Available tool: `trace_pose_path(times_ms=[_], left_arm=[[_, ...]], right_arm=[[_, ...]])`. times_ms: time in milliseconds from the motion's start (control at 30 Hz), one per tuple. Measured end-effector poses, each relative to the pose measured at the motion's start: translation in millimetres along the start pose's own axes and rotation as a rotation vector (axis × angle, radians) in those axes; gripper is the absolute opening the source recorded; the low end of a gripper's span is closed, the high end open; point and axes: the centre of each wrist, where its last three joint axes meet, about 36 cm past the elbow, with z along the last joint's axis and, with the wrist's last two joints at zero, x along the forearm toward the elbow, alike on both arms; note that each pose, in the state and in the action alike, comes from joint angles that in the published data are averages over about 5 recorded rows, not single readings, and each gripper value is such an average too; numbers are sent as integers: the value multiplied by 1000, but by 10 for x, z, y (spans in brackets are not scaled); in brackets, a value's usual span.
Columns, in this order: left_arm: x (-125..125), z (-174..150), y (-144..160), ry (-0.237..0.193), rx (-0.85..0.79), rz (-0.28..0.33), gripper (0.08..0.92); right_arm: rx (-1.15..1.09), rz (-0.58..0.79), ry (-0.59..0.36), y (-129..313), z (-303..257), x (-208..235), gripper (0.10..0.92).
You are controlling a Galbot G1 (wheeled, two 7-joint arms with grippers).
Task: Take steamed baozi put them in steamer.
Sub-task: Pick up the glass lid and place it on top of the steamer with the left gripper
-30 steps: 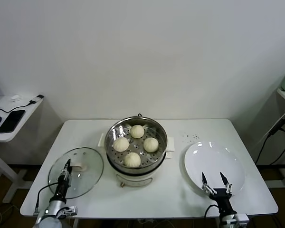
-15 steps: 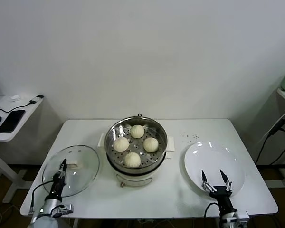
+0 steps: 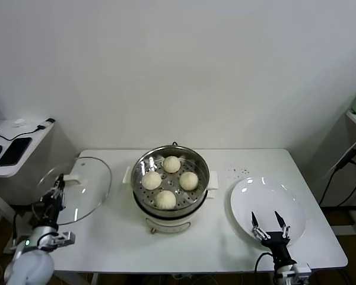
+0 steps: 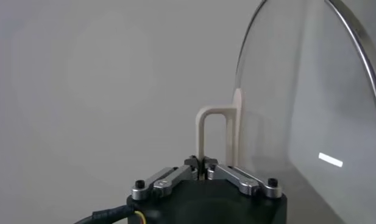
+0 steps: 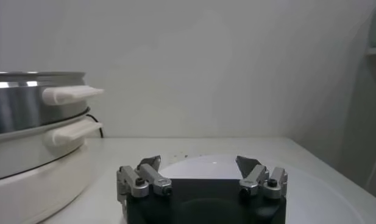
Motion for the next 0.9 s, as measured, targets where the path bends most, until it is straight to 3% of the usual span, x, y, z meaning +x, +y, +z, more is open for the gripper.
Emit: trace_pose_path(times_ms=[167, 367, 633, 900], left_arm=[[-66, -384, 380, -5, 28, -2, 133], [-48, -1083, 673, -37, 57, 13, 133], [118, -2016, 762, -78, 78, 59, 133], [261, -2747, 726, -100, 106, 70, 133]], right_arm=[[7, -4, -2, -5, -9, 1, 823], [14, -13, -21, 7, -21, -19, 823], [11, -15, -37, 6, 41, -22, 823], [-1, -3, -38, -3, 137, 28, 823]])
